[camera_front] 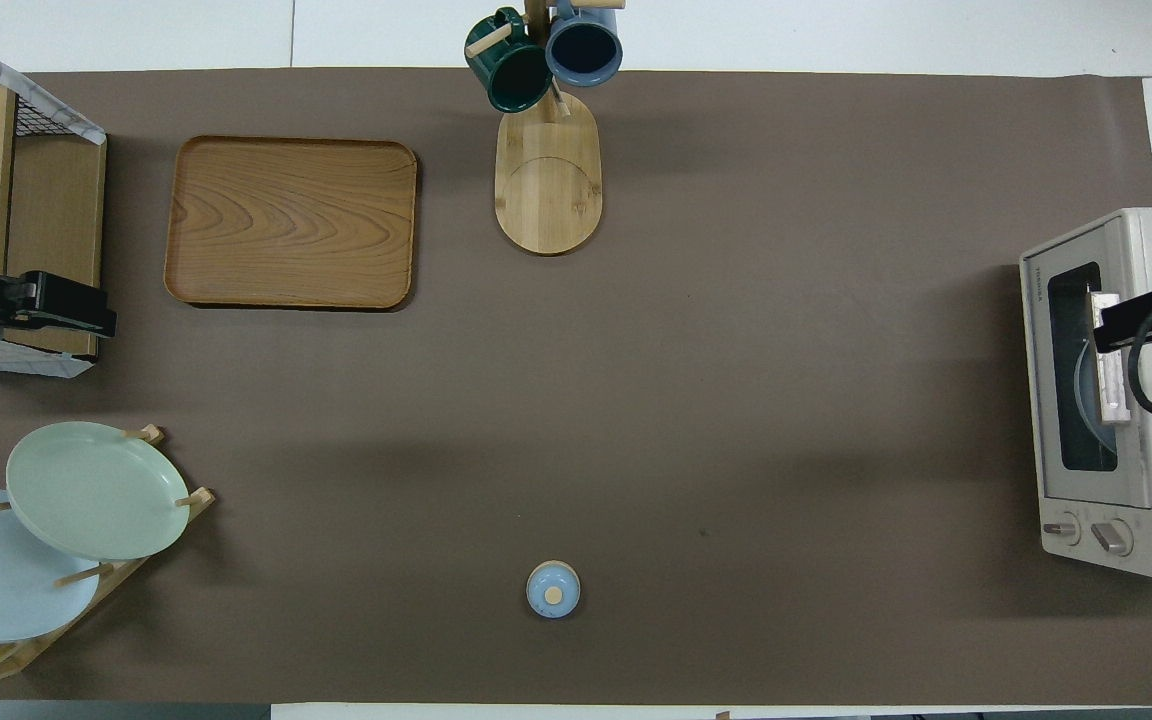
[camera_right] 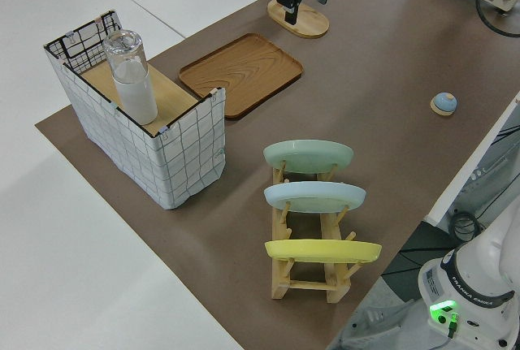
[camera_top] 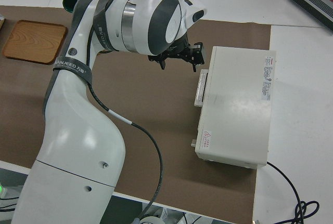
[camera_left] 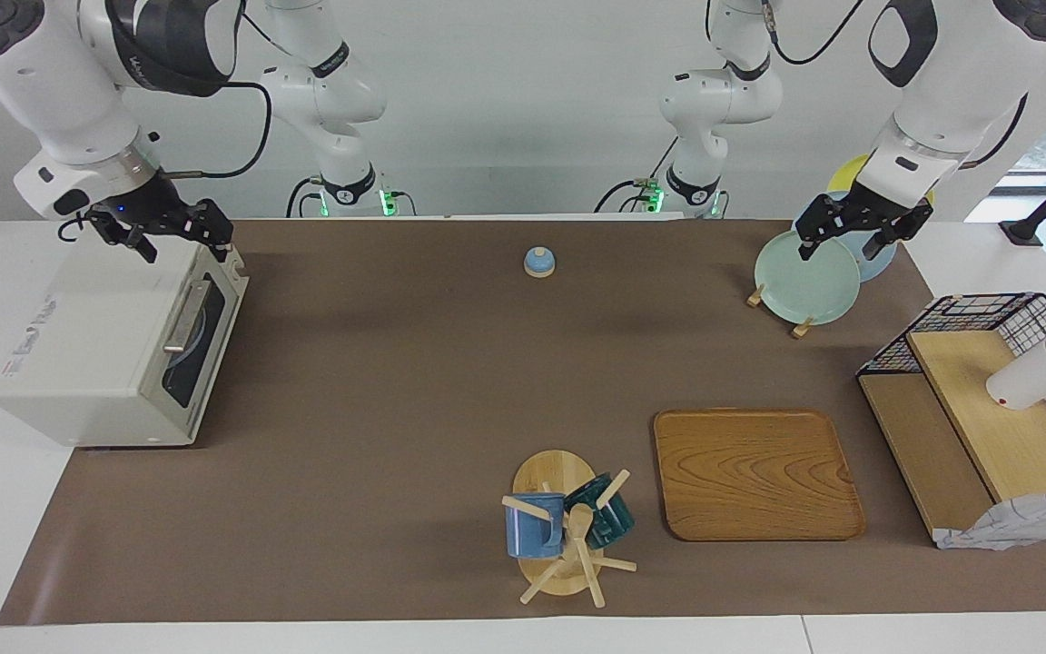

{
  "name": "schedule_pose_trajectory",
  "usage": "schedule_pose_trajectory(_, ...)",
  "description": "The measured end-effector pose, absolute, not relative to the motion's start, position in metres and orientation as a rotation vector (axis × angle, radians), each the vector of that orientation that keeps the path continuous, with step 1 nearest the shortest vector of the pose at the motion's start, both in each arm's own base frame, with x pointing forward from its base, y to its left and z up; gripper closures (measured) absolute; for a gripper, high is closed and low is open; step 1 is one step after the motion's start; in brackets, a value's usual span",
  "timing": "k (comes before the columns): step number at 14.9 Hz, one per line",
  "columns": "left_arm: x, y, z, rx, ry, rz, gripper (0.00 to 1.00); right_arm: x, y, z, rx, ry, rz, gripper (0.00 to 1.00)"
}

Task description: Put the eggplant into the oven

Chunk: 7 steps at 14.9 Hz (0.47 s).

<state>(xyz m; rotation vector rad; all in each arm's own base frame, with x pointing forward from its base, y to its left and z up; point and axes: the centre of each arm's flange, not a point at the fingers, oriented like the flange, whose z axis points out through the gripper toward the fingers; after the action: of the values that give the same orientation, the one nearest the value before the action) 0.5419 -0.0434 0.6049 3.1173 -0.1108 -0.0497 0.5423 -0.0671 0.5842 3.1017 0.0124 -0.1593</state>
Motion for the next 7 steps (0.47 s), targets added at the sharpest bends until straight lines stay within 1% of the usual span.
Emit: schedule_pose_trajectory(7, 0.5419, -0.0434, 0.6049, 3.117, -0.111, -0.050, 0.00, 0.5440, -0.0688, 0.5857, 3.101, -0.013, -0.151, 0.00)
